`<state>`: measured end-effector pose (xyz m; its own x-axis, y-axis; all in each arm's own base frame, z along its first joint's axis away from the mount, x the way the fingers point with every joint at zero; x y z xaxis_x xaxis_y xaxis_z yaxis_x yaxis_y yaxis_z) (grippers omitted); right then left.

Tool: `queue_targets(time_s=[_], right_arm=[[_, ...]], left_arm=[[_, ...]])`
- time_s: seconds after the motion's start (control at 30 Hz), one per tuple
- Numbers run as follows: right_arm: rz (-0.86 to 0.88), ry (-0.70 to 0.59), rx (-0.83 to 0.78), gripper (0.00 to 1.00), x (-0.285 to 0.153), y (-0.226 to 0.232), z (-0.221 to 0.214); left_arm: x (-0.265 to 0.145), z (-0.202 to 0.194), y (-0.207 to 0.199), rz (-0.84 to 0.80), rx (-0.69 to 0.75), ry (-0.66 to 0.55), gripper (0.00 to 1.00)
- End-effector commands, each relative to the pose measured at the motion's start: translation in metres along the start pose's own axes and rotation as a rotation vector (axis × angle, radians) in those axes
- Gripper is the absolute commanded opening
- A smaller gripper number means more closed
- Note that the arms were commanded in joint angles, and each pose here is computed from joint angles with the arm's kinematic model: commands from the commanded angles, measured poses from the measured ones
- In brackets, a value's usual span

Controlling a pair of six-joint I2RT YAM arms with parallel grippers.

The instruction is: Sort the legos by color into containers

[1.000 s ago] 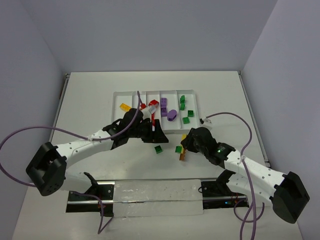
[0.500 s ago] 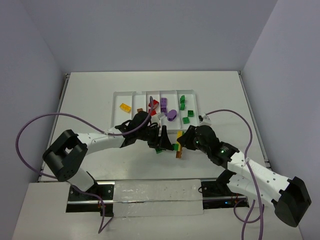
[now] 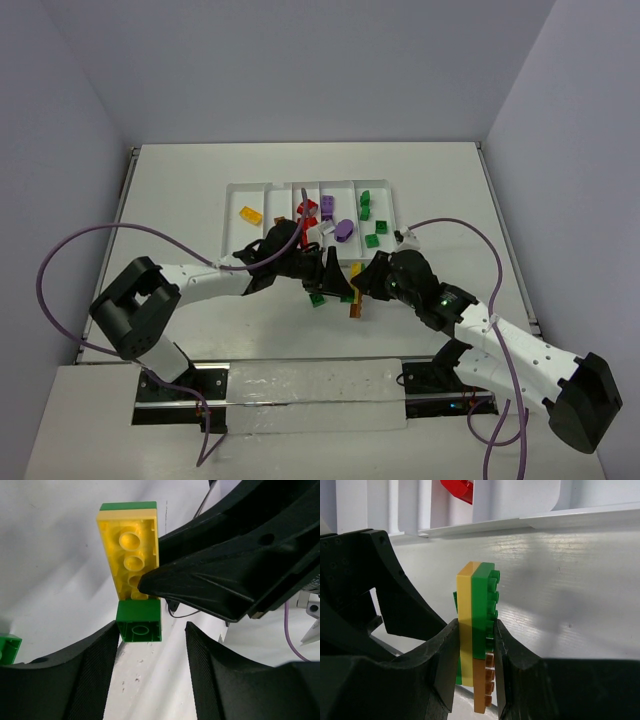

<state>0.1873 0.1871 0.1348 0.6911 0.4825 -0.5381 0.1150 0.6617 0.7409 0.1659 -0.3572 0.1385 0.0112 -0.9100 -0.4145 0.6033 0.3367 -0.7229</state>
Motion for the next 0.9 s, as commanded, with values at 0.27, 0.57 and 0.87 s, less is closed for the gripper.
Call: queue_targets(time_s=[0.27,0.57,0.87], right_arm=[[0.107,-0.029,0.007,0.0,-0.005,0.033,0.014],[-0.076,-0.132,0.006,0.0,-0.005,0.003,0.028],[-0.265,-0.218,0.057,0.0,-0.009,-0.045,0.041]], left_arm=[[0.011,0.006,-0.009,-0.071,0.018,-0.015,0.44],[0.003,0.009,-0.005,0.006,0.038,-0.031,0.0],[-0.02,0.013,0.01,0.074,0.019,-0.081,0.0]])
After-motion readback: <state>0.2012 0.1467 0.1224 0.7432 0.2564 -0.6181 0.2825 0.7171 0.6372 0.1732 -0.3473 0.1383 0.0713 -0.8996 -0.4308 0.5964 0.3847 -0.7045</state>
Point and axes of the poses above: each gripper's point midway between its finger pads, its own x axis out along the fingers, its own y axis along the line the jaws close on, z = x × y, the point moved 3 cm from there along -x, back along the fingers, and after that the axes turned 15 degrees about x, right-handed, at the moved point
